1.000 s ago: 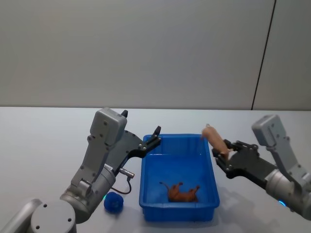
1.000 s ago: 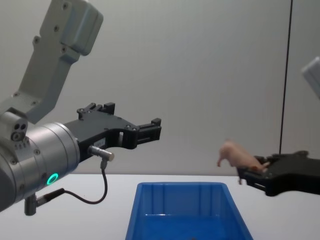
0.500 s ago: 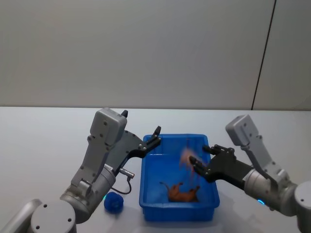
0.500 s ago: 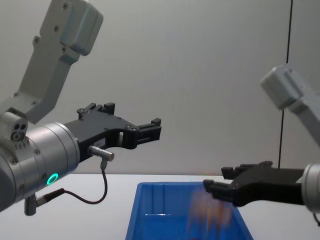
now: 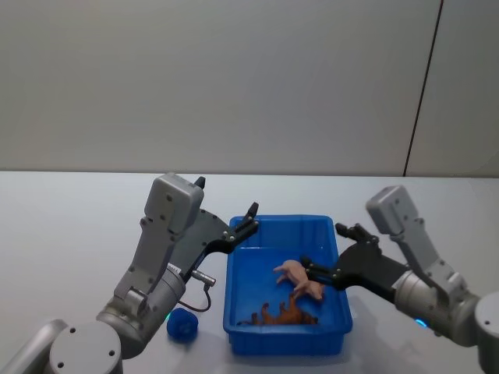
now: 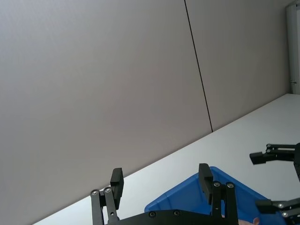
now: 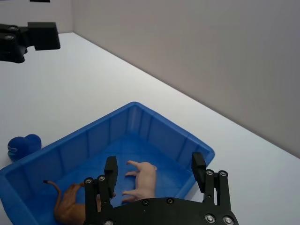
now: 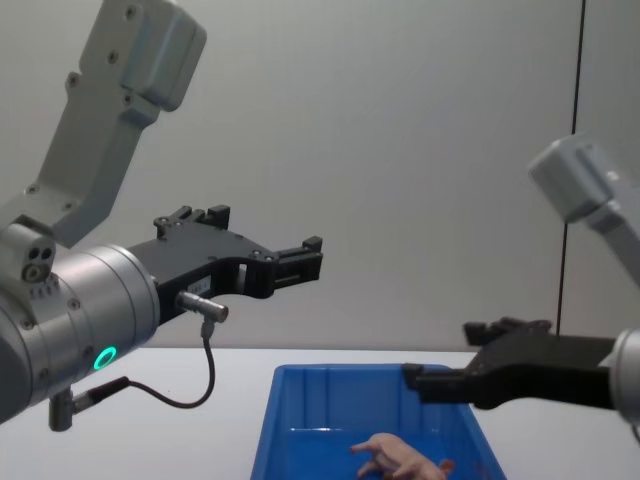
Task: Pick up the two dolls from the table and place them into the box.
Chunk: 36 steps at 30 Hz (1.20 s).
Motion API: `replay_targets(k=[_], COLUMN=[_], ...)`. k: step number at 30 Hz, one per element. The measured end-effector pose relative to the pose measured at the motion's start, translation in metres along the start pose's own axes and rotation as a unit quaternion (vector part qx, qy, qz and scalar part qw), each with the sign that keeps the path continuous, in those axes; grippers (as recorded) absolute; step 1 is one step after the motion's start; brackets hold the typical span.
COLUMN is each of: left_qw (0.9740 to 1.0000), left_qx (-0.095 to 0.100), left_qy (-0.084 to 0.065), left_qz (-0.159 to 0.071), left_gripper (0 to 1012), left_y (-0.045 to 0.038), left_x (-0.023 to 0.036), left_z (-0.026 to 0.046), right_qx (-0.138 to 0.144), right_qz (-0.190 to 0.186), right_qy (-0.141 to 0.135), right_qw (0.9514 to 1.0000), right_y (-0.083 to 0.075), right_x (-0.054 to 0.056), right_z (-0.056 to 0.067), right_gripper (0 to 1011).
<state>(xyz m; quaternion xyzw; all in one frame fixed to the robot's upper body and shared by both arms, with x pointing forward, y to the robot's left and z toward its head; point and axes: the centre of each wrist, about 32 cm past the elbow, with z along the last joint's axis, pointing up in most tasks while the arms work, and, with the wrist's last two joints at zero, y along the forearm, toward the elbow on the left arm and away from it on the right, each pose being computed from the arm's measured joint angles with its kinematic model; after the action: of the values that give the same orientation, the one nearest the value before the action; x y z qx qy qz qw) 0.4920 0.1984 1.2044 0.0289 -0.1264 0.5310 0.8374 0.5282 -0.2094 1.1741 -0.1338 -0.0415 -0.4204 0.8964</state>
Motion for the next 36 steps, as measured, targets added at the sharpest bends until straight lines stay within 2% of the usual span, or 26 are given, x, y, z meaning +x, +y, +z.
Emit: replay_targets(k=[3, 14, 20, 29, 36], left_qw=[1.0, 1.0, 1.0, 0.9996, 0.9983], left_qx=[0.0, 0.0, 0.001, 0.027, 0.058], left_qy=[0.0, 0.0, -0.001, -0.007, -0.004], left_qz=[0.0, 0.0, 0.0, 0.003, 0.007], left_gripper=[1003, 1003, 1003, 1003, 1003], left_y=[0.0, 0.0, 0.0002, 0.0079, 0.0213], left_x=[0.0, 0.0, 0.0, 0.0028, 0.0075], left_z=[0.0, 0.0, -0.0002, 0.0006, -0.0033], right_qx=[0.009, 0.026, 0.03, 0.032, 0.034], right_qz=[-0.007, -0.033, -0.041, -0.048, -0.05], right_qy=[0.0, -0.004, -0.006, -0.008, -0.01], right_qw=[0.9999, 0.9991, 0.9987, 0.9983, 0.9981], right_y=[-0.005, -0.028, -0.034, -0.04, -0.043], right_x=[0.005, 0.027, 0.032, 0.038, 0.04], right_z=[-0.002, -0.012, -0.015, -0.018, -0.019], right_gripper=[1001, 1001, 1001, 1001, 1001])
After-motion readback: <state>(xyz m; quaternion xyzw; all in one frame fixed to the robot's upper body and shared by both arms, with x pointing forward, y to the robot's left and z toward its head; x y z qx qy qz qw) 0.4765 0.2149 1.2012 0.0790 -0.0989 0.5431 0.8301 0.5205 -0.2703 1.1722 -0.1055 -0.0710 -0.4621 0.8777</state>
